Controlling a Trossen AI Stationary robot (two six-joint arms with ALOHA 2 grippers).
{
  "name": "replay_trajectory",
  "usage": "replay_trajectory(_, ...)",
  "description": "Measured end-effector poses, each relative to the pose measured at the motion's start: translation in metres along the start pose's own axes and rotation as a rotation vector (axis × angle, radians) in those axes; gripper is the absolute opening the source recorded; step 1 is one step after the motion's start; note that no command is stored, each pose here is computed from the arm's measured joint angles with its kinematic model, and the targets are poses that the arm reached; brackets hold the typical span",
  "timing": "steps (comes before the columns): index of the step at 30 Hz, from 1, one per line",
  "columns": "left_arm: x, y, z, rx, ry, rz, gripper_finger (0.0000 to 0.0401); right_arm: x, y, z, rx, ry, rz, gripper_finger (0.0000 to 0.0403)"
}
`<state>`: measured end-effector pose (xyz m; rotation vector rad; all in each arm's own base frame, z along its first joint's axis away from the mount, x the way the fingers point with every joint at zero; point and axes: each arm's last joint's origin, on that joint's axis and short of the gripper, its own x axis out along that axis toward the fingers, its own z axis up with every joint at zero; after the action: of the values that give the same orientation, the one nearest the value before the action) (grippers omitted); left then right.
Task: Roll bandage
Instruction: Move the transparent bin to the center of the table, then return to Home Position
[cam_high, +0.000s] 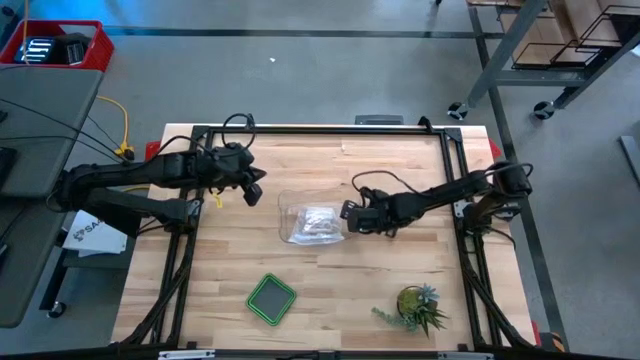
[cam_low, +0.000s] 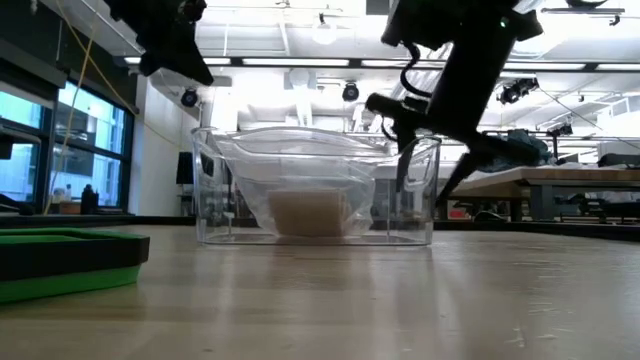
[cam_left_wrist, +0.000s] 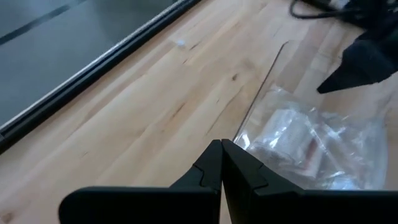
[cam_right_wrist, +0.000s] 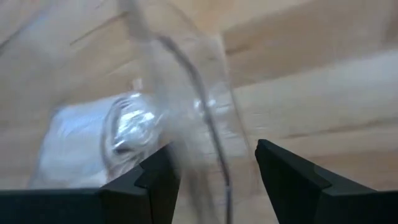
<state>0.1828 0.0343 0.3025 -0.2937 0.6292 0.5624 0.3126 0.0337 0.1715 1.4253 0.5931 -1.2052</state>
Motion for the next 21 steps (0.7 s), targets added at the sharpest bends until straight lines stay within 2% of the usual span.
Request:
replay_trajectory(4,-0.004,0.0,0.003,-0.014,-0.032,-0.032,0.0008,-0.011,0.004,0.009,-0.163,0.043,0.012,0.0199)
replay_trajectory(9,-0.004,-0.002,0.006,-0.034,-0.069,-0.043,0.0022,-0.014,0.012,0.01,-0.157,0.125,0.074,0.0199)
replay_trajectory(12,-0.005,-0.004,0.009,-0.076,-0.097,-0.064,0.0028,-0.014,0.012,0.009,-0.162,0.128,0.078,0.0199)
replay_trajectory(16,-0.008,-0.009,0.011,-0.052,-0.136,-0.097,0.0031,-0.025,0.01,0.016,-0.258,0.124,0.074,0.0199)
replay_trajectory(21,-0.008,-0.011,0.014,-0.061,-0.166,-0.111,0.0031,-0.039,0.003,0.033,-0.356,0.109,0.016,0.0199)
